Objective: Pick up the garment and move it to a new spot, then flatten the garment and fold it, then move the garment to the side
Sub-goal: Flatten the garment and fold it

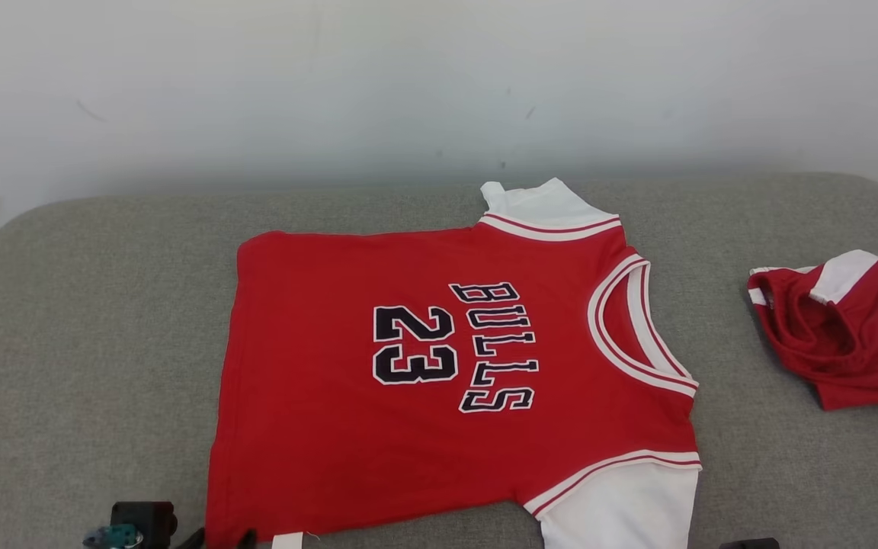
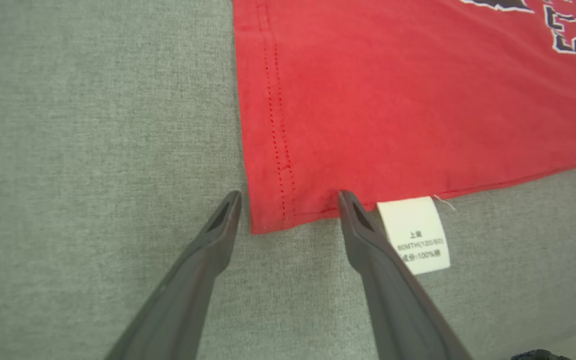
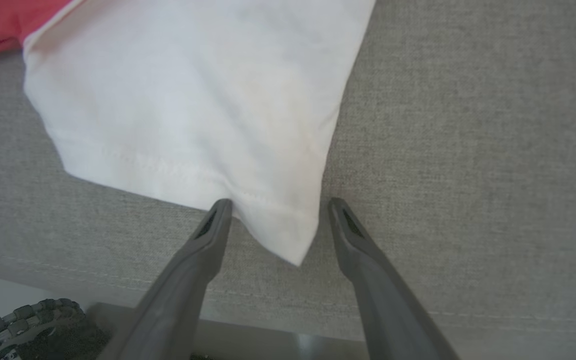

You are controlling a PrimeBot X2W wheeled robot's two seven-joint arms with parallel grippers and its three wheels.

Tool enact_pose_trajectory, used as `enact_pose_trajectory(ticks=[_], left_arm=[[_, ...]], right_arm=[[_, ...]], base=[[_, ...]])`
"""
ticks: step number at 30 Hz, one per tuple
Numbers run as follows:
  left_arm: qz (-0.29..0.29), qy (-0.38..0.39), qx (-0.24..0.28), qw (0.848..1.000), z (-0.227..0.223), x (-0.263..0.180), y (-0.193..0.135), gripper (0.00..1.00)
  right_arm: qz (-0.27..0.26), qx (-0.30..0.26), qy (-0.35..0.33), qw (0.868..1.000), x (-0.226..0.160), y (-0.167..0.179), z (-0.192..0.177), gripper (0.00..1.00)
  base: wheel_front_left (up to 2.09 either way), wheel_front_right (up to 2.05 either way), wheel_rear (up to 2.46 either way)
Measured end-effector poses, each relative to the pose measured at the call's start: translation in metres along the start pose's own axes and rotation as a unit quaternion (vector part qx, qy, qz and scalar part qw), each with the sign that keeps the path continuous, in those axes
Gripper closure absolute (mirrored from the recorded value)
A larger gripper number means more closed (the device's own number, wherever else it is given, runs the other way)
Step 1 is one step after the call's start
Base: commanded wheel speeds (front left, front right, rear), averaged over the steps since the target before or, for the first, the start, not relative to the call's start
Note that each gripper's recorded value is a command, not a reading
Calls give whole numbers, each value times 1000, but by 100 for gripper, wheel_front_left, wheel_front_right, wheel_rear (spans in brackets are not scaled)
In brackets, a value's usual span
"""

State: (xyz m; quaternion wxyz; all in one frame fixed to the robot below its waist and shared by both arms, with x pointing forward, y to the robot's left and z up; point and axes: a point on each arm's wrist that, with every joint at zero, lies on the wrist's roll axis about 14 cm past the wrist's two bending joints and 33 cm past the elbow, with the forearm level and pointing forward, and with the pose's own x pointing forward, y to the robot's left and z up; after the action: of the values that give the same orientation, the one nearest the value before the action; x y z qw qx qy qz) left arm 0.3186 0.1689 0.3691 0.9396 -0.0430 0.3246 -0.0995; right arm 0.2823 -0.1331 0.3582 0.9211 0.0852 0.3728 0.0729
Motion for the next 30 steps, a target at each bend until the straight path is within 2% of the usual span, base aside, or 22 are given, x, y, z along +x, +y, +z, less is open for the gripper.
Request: enact_pose_trajectory(ticks=[1,2,4,11,15,20,23,30], left_arm=[[0,1,-4,1000,0,1,0,0],[-1,6,-13,1000,-2,3,-1,51],[-1,17,-14,1000,-6,5,0,100],[1,25,-13,1000,-10,6,3,100],[4,12,-17,1000,-4,5,5,100],[8,-18,-18,1000,6,-1,8,100],[9,-28,-14,999,8,-5,10,100],[0,-60,-1,998,22,-11,4,100]], right_arm=[[0,0,1,1000,0,1,-1,51],[-1,0,4,1000,1,0,-1,100],[-2,0,4,1000,2,0,0,100],[-1,6,4,1000,3,2,1,100],[4,36,-8,999,2,4,7,100],[21,63,-74,995,-9,4,43,100],[25,55,-115,992,-18,1,66,100],[40,63,-144,987,-34,0,80,100]], base=[[0,0,0],[0,0,0],[0,0,0],[0,0,0],[0,0,0],[0,0,0],[0,0,0],[0,0,0]])
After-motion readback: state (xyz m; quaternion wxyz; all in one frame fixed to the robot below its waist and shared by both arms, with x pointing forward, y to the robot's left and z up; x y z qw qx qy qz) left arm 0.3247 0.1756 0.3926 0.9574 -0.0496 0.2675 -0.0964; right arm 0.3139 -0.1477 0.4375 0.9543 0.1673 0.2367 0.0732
